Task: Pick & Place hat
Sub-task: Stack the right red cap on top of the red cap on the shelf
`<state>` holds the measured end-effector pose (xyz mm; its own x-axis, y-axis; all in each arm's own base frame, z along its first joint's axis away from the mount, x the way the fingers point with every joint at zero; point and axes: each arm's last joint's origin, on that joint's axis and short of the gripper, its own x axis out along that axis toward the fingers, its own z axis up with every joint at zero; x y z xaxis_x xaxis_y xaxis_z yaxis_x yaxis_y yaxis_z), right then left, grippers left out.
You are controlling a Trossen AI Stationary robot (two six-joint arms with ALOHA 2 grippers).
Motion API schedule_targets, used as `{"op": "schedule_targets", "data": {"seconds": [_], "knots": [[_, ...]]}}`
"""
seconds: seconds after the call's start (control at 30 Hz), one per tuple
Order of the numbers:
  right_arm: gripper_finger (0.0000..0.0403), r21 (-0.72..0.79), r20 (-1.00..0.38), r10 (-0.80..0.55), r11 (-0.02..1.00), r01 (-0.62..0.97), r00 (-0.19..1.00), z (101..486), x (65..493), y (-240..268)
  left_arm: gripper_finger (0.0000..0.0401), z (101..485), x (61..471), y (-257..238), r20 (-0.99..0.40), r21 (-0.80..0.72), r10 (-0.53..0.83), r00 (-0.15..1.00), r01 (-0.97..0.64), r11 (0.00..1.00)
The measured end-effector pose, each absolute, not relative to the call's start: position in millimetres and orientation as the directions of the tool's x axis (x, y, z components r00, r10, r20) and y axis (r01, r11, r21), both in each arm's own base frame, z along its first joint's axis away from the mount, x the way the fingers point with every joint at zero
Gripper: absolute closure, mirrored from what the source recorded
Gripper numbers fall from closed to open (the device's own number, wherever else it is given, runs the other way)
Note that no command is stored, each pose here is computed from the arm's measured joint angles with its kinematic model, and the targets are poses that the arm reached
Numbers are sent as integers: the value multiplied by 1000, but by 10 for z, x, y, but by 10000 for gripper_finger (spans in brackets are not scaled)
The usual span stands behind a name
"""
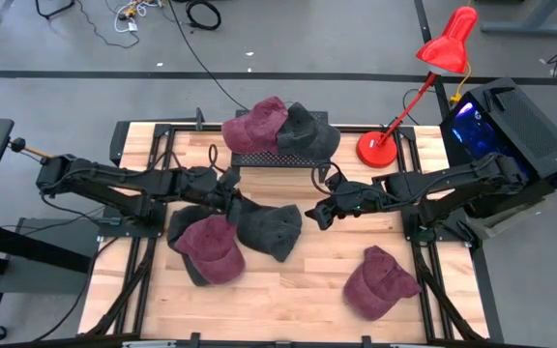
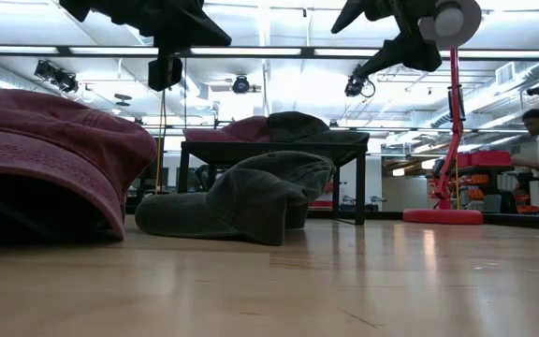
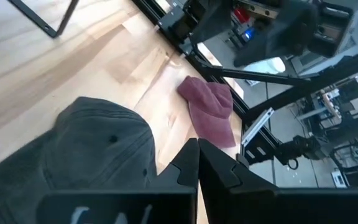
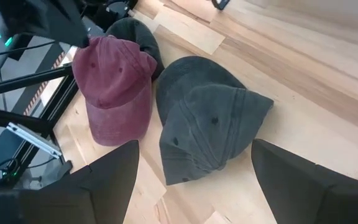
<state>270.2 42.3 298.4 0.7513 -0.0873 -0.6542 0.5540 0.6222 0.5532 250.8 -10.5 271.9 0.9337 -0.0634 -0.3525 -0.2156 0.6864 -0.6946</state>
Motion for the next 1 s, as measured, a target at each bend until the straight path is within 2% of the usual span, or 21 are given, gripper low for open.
{"op": "schedule_targets", "data": {"seconds": [0.33, 0.57, 0.9, 1.0], "knots": [[92, 611, -660, -68, 532, 587, 749, 2974, 2688, 482, 396, 2643, 2563, -262, -377, -694, -81, 923, -224, 684], [92, 625, -677, -51, 488, 610, 734, 2822, 2669, 501, 396, 2509, 2642, -432, -418, -675, -117, 901, -222, 703], [92, 743, -565, 8, 439, 505, 825, 2615, 2729, 527, 394, 2505, 2679, -484, -391, -670, -87, 916, -218, 709], [92, 737, -586, 3, 417, 531, 810, 2522, 2701, 521, 394, 2507, 2679, -480, -389, -672, -86, 917, -219, 708]]}}
